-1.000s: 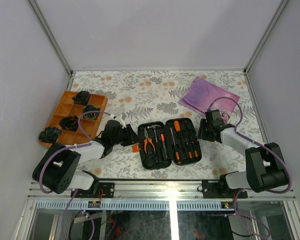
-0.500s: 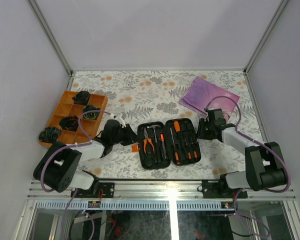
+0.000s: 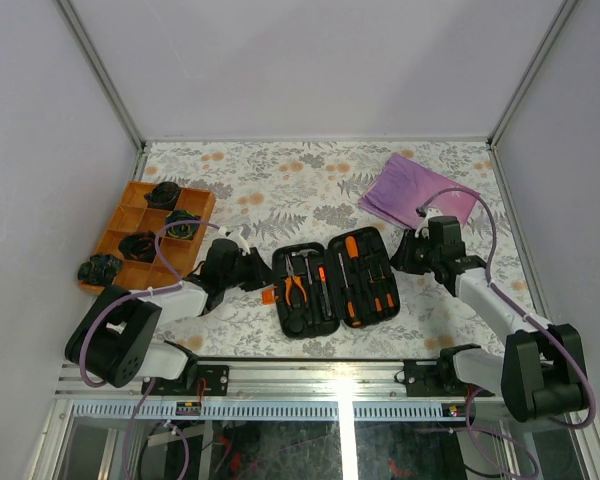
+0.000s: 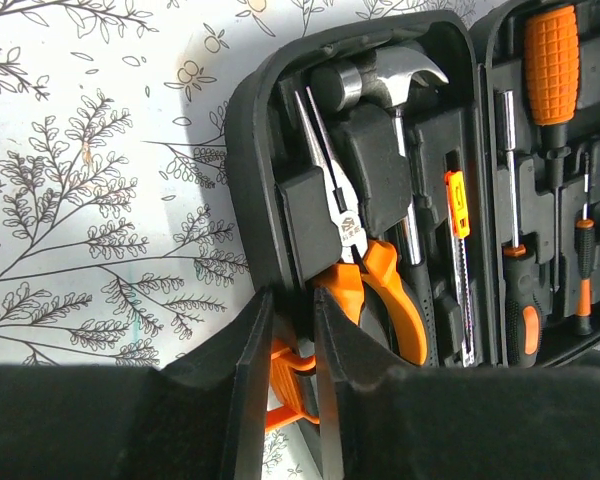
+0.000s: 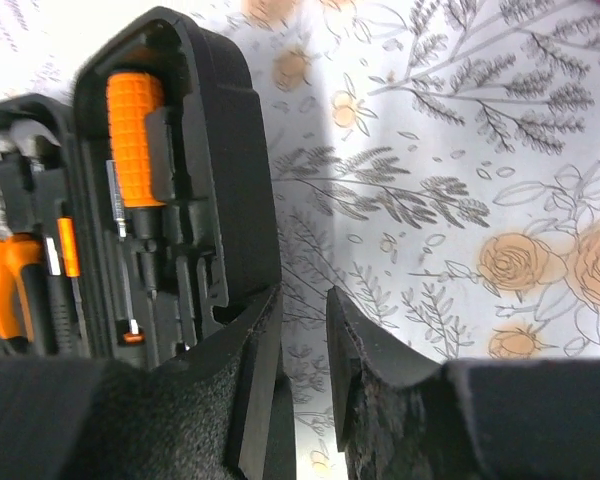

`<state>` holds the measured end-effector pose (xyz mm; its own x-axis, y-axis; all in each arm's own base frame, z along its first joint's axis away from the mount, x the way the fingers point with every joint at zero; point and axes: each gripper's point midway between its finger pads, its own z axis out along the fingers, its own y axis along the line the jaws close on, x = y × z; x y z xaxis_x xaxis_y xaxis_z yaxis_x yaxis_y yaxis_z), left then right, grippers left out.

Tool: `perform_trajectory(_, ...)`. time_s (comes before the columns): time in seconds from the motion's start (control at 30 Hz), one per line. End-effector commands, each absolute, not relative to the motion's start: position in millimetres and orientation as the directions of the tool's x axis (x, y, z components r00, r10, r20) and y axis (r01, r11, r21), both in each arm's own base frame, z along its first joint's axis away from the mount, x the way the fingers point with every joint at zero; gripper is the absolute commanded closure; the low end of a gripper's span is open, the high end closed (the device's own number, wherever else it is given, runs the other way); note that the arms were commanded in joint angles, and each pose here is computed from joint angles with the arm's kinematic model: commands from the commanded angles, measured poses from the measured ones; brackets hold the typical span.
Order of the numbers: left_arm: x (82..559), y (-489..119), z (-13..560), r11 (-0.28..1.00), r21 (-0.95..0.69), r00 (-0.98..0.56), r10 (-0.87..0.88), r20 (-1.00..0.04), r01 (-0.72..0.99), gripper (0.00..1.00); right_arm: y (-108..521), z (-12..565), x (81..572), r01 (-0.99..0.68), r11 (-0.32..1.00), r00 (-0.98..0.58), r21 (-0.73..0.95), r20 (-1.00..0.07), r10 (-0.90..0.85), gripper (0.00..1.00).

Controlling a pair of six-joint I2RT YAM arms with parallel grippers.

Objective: Sort the tools into containers
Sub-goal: Close the storage box at the center of the board.

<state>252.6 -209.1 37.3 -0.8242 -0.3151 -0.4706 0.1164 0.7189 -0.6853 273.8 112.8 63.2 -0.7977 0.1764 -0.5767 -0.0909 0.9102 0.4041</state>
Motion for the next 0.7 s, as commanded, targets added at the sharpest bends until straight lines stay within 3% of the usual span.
perform_trajectory(0.0, 239.4, -235.9, 54.0, 0.628, -0.747, -0.845, -0.264, -0.465, 0.216, 0.85, 179.3, 125.3, 262.8, -0.304, 0.693, -0.797, 0.654, -0.573, 0.191, 0.67)
perform_trajectory(0.33, 241.5, -240.1, 55.3, 0.623, -0.753, -0.844, -0.271, -0.463, 0.213, 0.86, 191.8, 160.6, 255.7, -0.309, 0.597, -0.788, 0.740, -0.551, 0.275, 0.66)
perform_trajectory(0.67, 244.4, -237.7, 53.7, 0.634, -0.747, -0.838, -0.286, -0.465, 0.198, 0.77, 221.9, 164.8, 241.9, -0.350, 0.568, -0.811, 0.745, -0.544, 0.214, 0.66)
